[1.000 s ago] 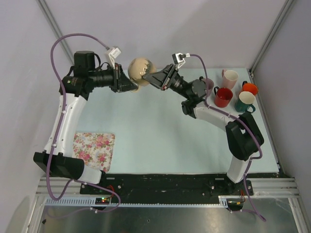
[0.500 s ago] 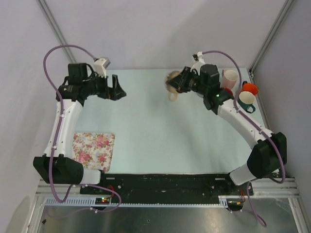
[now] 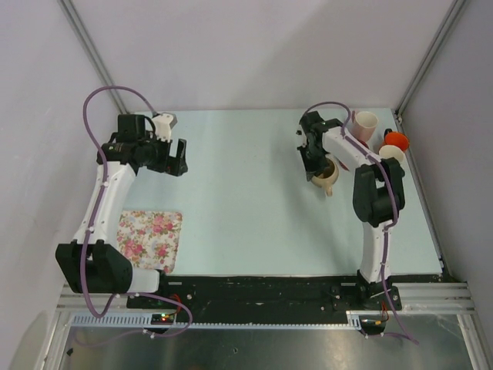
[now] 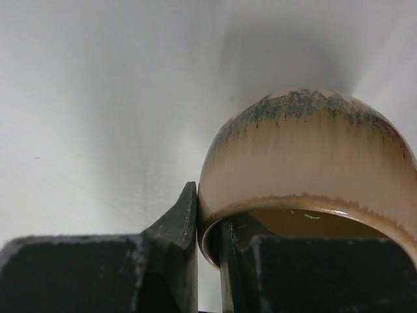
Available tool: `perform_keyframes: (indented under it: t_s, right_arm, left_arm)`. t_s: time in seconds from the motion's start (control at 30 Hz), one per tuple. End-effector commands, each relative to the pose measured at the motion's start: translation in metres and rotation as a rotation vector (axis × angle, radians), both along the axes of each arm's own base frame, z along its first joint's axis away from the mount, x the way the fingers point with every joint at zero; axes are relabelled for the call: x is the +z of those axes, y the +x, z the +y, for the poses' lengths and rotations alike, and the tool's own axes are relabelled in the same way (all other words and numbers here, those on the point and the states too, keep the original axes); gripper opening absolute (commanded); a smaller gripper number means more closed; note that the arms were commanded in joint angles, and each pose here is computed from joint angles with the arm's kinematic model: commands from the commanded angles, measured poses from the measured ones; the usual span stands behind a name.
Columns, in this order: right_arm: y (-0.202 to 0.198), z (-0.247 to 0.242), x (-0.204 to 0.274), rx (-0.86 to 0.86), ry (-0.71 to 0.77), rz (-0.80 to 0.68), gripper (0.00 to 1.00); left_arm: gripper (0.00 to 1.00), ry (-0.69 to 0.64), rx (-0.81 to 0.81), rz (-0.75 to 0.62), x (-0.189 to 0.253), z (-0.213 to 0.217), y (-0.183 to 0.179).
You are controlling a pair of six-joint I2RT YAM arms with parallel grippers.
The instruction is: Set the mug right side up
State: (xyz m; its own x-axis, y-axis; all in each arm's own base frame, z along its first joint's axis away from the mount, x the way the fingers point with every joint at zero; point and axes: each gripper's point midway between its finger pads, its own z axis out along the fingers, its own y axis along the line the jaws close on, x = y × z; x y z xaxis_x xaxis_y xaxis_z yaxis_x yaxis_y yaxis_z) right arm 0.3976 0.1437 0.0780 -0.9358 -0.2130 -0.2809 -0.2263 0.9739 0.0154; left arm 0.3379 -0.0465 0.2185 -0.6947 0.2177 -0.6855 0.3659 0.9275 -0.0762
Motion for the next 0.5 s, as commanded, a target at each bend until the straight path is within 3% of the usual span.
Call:
perform_keyframes:
  t_s: [0.0, 0.37, 0.47]
  right_arm:
    - [0.024, -0.031, 0.026, 0.04, -0.036, -0.064, 0.0]
    - [0.05, -0.044, -0.007, 0.066, 0.012, -0.028, 0.0]
    - [0.05, -0.033, -0.006, 0.08, 0.108, -0.016, 0.0]
  left_arm:
    - [1.0, 0.051, -0.018, -0.061, 0.012, 0.007, -0.003]
    - [1.0, 0.07, -0.015, -0.031, 0.001, 0.01, -0.003]
    - [1.0, 0.075, -0.015, -0.032, 0.001, 0.011, -0.003]
